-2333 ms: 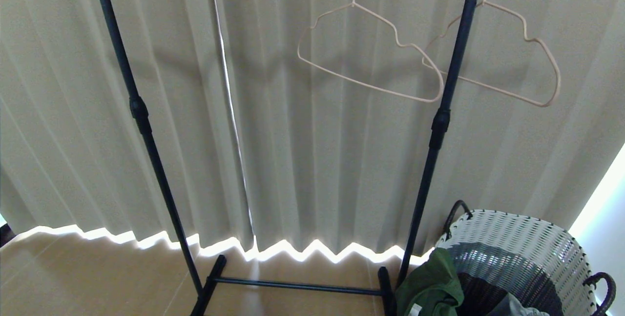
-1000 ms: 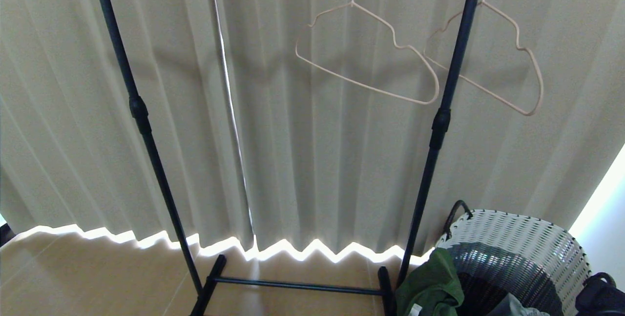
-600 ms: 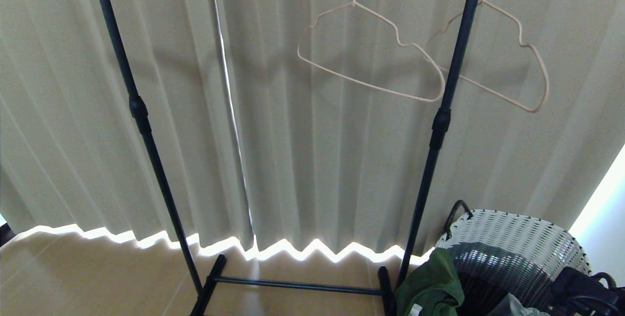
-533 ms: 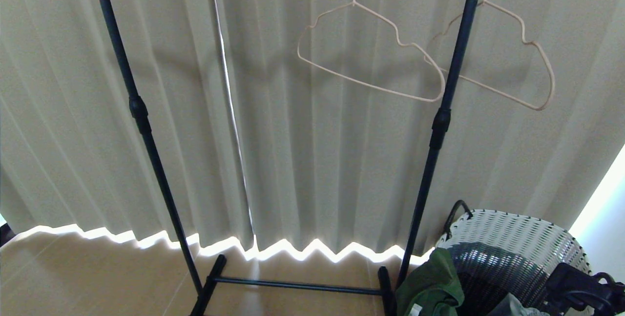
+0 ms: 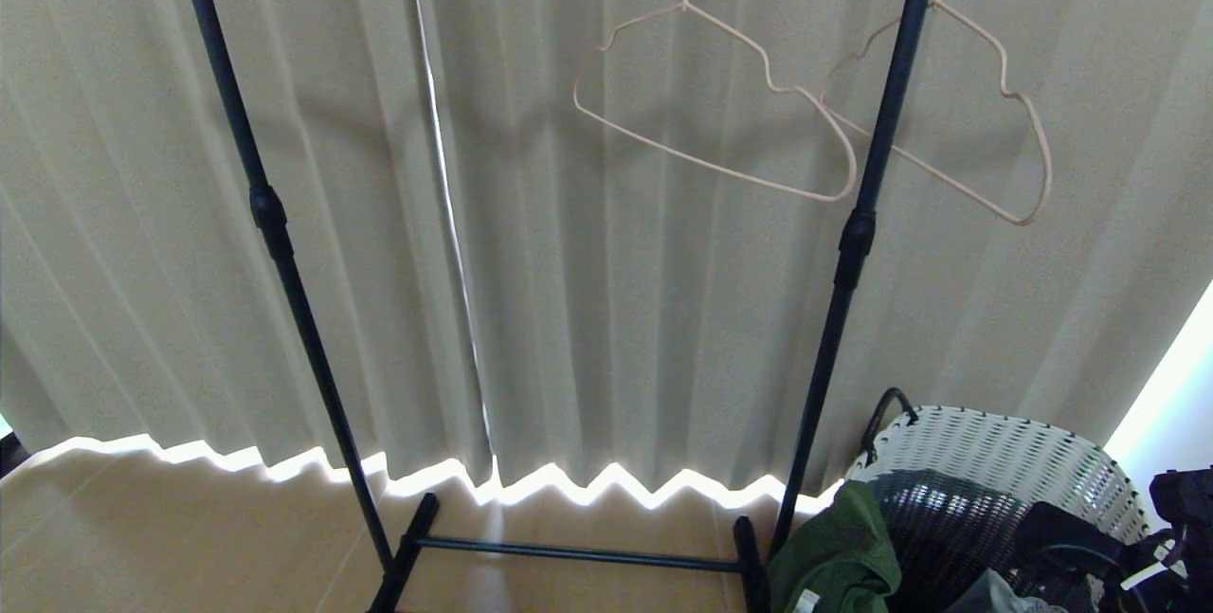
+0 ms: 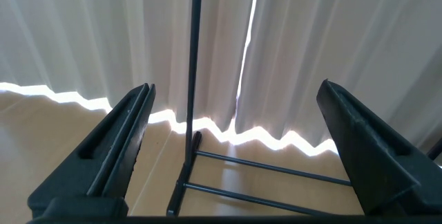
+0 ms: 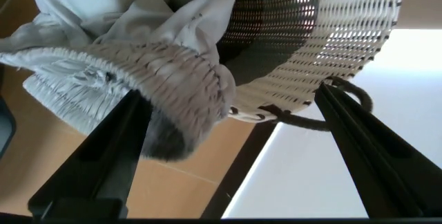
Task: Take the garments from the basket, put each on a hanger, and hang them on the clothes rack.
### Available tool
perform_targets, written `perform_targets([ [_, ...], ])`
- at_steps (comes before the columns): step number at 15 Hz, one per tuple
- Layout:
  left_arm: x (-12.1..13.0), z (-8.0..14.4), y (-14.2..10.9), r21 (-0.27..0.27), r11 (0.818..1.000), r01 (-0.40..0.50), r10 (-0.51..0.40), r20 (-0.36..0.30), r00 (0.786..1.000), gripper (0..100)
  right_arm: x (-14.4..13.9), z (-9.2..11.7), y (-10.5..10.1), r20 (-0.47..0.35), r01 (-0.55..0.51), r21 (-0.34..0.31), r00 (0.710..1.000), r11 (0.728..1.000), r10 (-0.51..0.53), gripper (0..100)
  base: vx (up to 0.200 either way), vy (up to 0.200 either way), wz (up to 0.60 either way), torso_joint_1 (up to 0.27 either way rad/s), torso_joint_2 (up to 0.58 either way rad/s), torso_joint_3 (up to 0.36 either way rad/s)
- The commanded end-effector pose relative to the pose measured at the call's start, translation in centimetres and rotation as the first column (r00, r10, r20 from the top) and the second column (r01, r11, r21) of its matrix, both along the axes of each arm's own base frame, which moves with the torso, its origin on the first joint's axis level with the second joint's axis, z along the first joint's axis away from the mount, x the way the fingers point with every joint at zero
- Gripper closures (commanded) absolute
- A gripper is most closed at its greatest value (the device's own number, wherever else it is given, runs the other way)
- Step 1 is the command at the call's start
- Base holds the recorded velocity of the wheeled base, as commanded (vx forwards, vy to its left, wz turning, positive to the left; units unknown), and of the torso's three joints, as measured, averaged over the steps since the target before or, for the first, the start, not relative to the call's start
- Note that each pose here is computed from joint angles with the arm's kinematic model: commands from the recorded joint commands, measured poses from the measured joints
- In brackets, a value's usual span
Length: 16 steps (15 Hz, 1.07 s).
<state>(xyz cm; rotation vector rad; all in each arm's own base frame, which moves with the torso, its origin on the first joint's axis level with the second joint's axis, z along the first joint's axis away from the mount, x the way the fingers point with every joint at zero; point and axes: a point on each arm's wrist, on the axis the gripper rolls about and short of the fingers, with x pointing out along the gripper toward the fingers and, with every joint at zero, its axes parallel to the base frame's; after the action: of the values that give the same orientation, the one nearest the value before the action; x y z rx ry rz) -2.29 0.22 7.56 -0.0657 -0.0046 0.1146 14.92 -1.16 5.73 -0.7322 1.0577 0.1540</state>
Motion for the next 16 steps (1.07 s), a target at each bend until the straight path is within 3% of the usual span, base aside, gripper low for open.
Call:
perform_targets([
  [1,0.0,0.0,0.0,0.0,1.0,0.0,0.0,0.001,1.0,0,0.5,-0.5,-0.1,-0.032,0.006,0.003,0.999,1.0,-0.006,0,0.0,0.0,0.0,0.0,0.0,0.0],
  [5,0.0,0.0,0.0,0.0,1.0,-0.002,0.002,0.001,1.0,0,0.9,-0.8,-0.2,-0.02,0.008,0.002,1.0,1.0,-0.008,0,0.0,0.0,0.0,0.0,0.0,0.0],
  [6,0.0,0.0,0.0,0.0,1.0,-0.002,0.002,0.001,1.0,0,0.9,-0.8,-0.2,-0.021,0.008,0.002,1.0,1.0,-0.008,100,0.0,0.0,0.0,0.0,0.0,0.0],
  [16,0.0,0.0,0.0,0.0,1.0,-0.002,0.002,0.001,1.0,0,-0.6,-1.8,0.0,-0.019,0.021,-0.035,1.0,0.999,-0.021,100,0.0,0.0,0.0,0.0,0.0,0.0],
])
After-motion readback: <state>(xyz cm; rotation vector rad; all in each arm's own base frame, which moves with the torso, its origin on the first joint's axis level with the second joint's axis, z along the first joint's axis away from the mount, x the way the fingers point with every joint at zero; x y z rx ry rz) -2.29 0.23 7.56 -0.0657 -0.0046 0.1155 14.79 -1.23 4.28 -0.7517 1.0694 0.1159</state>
